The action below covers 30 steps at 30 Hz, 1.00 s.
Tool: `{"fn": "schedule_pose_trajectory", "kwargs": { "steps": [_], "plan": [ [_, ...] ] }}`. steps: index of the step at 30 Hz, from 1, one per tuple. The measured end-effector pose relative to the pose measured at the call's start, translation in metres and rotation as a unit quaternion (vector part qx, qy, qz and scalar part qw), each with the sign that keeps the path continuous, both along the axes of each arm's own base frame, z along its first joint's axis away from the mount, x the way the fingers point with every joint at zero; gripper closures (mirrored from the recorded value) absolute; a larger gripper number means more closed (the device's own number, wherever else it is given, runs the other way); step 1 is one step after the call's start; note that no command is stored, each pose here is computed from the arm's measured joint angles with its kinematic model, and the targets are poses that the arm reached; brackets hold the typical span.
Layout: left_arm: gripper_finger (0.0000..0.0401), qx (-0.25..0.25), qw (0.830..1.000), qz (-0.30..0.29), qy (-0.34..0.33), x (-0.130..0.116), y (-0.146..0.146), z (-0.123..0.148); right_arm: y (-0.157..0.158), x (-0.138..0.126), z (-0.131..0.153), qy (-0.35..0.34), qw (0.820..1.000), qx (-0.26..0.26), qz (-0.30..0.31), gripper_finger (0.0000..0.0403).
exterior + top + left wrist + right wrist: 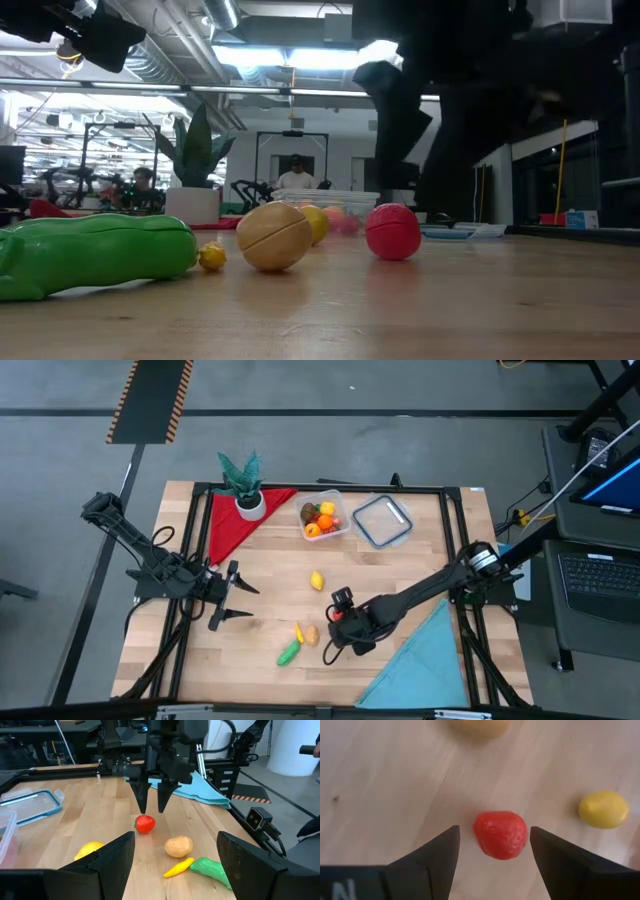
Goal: Pick and placing Produce into tupperware
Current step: Put the red strawberry into the transparent container
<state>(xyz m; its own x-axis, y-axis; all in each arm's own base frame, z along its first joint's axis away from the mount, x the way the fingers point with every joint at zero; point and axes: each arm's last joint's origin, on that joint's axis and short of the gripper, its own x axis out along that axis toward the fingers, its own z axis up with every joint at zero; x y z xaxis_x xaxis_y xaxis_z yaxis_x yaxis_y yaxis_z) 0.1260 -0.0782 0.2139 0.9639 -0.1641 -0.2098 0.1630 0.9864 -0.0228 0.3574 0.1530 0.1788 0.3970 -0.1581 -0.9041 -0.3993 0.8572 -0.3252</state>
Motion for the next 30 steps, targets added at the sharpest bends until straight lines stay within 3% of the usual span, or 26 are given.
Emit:
{"fn": "schedule_pose_trajectory", "kwargs": {
  "steps": [16, 30],
  "plan": [
    [0.0123, -0.001, 1.000, 0.000, 0.000, 0.000, 0.000, 0.000, -0.014, 0.003, -0.012, 0.010, 0.999, -0.010, -0.031, 0.0160],
    [0.0123, 0.001, 1.000, 0.000, 0.002, 0.000, 0.000, 0.000, -0.012, 0.006, -0.015, -0.006, 1.000, 0.007, -0.014, 0.0159]
  ]
}}
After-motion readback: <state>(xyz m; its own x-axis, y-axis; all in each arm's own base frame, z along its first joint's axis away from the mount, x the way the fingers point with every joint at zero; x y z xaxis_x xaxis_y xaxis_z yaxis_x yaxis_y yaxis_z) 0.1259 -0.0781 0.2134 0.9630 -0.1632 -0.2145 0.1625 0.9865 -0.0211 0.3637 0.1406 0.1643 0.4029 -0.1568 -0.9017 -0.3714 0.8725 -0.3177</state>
